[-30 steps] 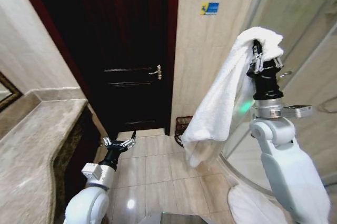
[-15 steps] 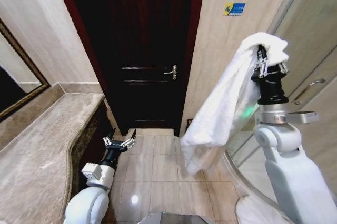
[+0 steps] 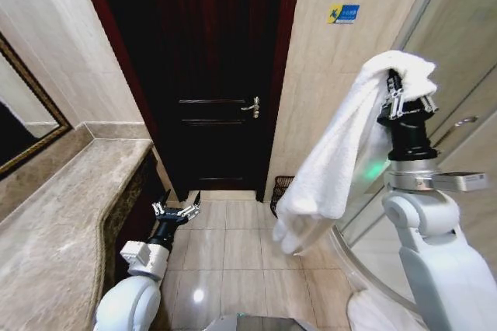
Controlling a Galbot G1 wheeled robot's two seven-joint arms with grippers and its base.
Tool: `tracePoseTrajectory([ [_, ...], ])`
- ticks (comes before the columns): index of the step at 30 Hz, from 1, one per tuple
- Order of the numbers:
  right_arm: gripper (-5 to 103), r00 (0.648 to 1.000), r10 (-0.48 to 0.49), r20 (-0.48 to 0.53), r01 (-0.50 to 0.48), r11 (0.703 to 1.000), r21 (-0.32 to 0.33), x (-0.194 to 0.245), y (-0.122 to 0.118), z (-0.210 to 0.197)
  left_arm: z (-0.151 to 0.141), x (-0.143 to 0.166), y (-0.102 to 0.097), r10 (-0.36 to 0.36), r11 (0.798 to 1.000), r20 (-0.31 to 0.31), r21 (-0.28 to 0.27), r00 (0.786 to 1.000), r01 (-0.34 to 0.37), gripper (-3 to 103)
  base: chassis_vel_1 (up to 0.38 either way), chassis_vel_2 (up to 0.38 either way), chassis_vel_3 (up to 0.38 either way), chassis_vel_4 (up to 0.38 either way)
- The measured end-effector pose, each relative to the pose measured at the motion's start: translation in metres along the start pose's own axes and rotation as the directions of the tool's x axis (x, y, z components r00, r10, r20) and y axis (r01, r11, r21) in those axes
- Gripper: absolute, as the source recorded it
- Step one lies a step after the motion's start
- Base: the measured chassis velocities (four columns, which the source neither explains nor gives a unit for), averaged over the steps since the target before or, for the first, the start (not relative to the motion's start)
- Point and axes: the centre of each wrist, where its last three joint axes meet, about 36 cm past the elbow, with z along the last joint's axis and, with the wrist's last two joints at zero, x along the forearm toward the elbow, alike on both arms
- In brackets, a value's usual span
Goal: Discard the used towel into the hamper.
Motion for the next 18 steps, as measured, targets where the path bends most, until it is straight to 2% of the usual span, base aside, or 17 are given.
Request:
tracePoseTrajectory([
  [18, 8, 1.000, 0.000, 0.005, 0.000, 1.000, 0.000, 0.0015, -0.0015, -0.0032, 0.0000, 0.0000, 0.0000, 0.000, 1.000, 0.000, 0.000, 1.000, 0.000, 100, -0.069, 0.070, 0.077, -0.075],
])
